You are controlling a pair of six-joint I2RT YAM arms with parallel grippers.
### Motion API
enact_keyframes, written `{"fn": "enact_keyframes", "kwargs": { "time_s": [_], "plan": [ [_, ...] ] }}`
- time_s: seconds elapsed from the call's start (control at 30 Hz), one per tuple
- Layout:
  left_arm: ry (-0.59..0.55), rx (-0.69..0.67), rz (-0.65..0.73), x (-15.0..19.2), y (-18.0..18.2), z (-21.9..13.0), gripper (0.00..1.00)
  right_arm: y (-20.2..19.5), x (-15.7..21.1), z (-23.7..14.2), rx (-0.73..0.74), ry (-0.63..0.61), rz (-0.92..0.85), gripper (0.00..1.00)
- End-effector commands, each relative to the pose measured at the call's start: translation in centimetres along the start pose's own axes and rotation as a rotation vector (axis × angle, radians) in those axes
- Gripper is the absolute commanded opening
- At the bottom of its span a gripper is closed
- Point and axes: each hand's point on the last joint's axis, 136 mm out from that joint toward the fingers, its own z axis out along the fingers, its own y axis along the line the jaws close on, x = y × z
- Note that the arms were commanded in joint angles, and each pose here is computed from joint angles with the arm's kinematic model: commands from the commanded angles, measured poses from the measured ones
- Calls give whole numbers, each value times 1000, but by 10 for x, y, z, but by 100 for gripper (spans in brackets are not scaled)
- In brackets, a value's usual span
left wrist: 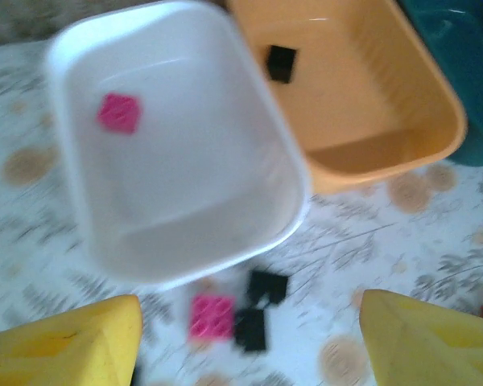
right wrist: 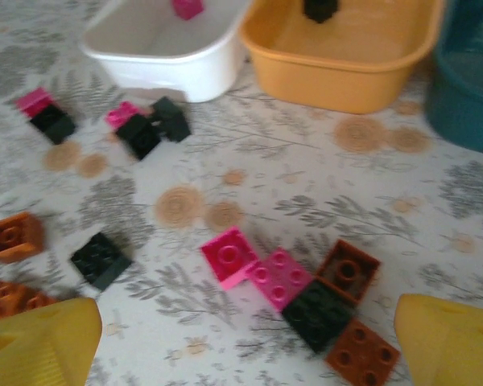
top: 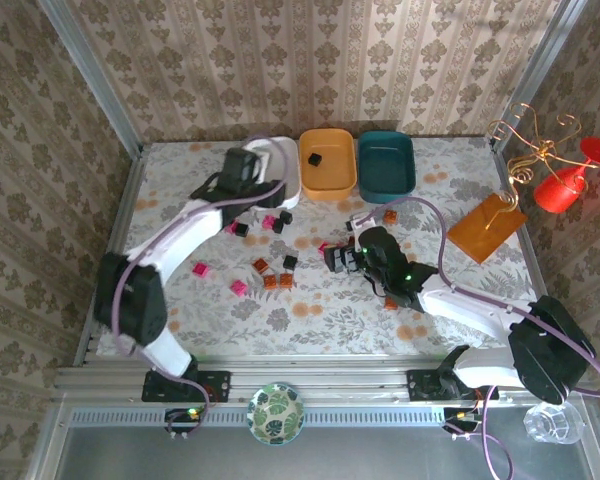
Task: Sort the legos into containers by color
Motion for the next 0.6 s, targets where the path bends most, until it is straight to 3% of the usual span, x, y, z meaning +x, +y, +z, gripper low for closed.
{"fn": "enact_keyframes", "kwargs": {
  "time_s": [0.0, 0.13, 0.57],
  "plan": [
    [87, -82, -94, 55, 50, -2, 72, 49, -1, -3, -227, -29, -73, 95],
    [153, -105, -163, 90, 80, -4, 71, 81, 4, -7, -337, -36, -145, 95],
    [303, -94, -208, 102, 115, 55, 58, 96, 7, -11, -386, -50, -164, 95]
  ]
}}
